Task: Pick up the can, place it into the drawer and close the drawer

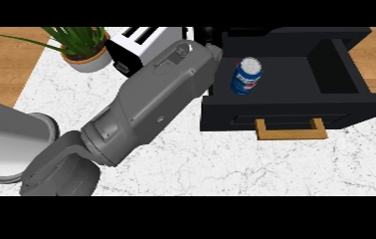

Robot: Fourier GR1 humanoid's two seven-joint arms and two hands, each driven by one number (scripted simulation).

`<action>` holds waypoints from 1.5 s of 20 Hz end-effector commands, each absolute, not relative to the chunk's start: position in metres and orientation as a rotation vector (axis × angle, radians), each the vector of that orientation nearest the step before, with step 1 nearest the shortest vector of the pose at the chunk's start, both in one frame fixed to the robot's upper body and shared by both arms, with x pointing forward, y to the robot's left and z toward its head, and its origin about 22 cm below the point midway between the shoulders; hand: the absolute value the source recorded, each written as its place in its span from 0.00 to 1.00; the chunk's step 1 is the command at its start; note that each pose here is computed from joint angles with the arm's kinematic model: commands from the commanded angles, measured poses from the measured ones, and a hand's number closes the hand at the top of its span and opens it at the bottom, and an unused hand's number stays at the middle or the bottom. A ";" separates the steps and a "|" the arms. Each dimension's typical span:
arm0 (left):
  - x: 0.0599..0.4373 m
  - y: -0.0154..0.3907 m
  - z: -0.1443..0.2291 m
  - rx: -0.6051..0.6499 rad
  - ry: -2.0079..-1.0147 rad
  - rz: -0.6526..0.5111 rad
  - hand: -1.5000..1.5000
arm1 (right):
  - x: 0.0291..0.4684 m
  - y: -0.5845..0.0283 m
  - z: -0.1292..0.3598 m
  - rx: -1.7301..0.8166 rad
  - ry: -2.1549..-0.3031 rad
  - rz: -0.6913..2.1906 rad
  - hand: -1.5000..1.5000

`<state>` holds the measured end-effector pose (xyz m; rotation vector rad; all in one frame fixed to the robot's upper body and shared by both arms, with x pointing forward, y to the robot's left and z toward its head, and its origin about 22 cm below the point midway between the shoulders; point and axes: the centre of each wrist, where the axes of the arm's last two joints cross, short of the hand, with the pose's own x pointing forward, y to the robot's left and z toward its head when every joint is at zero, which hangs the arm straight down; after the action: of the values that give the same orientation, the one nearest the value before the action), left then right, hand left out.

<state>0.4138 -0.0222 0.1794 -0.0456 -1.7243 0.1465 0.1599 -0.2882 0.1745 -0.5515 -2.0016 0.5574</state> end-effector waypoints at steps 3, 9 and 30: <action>0.416 -0.022 0.187 -0.049 -1.701 0.131 0.00 | 0.213 -0.255 0.165 -0.688 -1.971 0.711 0.00; 0.420 -0.011 0.198 -0.036 -1.687 0.154 0.00 | 0.262 -0.232 0.162 -0.785 -1.950 0.829 0.00; 0.426 0.073 0.212 0.059 -1.705 0.181 0.00 | 0.379 -0.192 0.037 -1.069 -1.647 1.163 0.00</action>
<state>0.4229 0.0514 0.2021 0.0414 -1.7052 0.1710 0.3707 -0.1916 0.0661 -1.0300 -1.6880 1.1419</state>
